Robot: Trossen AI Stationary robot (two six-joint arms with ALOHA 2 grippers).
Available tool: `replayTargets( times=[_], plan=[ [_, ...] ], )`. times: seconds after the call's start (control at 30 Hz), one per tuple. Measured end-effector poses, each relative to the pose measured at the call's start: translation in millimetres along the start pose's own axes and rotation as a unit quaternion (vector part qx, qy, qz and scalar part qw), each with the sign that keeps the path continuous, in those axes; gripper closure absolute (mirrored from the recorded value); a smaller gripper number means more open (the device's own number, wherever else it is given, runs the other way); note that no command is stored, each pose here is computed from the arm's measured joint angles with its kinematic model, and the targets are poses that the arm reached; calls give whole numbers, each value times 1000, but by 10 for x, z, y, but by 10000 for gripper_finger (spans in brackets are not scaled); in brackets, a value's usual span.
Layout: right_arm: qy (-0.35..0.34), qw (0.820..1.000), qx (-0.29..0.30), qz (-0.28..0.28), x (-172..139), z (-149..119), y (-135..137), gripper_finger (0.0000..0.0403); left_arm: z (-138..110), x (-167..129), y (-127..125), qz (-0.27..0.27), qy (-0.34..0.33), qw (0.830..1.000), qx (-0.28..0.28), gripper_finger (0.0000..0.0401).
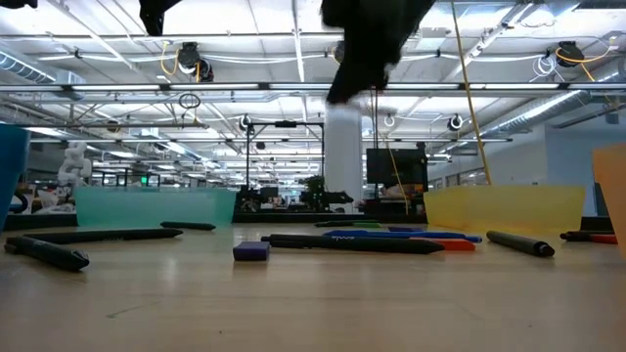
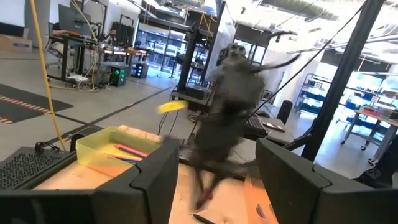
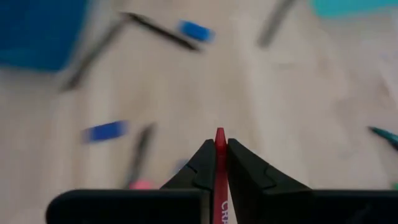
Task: Sort crayons/erasers/pens/pencils in bins
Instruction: Put the red crayon into the orange
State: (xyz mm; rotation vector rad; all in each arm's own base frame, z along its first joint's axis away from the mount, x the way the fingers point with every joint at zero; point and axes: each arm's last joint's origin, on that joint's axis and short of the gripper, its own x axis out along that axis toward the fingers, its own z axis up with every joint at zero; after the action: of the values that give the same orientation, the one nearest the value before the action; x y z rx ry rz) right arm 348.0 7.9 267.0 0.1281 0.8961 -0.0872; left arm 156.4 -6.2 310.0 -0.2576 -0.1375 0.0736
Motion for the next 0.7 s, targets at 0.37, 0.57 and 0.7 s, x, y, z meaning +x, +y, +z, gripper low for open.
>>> replayTargets(
  times=[0.37,0.57,0.7],
  plan=[
    [116,982,-107,107,-632,-789,1437,383,32,0,-1,2,-18,994,-104,185],
    [166,974,-123,96,-733,-1495,1921,383,77,-3,5,17,-48,986,-157,185],
    [171,975,-99,105,-578,-1961,1982,383,52,30,0,14,-42,981,-191,185]
  ],
)
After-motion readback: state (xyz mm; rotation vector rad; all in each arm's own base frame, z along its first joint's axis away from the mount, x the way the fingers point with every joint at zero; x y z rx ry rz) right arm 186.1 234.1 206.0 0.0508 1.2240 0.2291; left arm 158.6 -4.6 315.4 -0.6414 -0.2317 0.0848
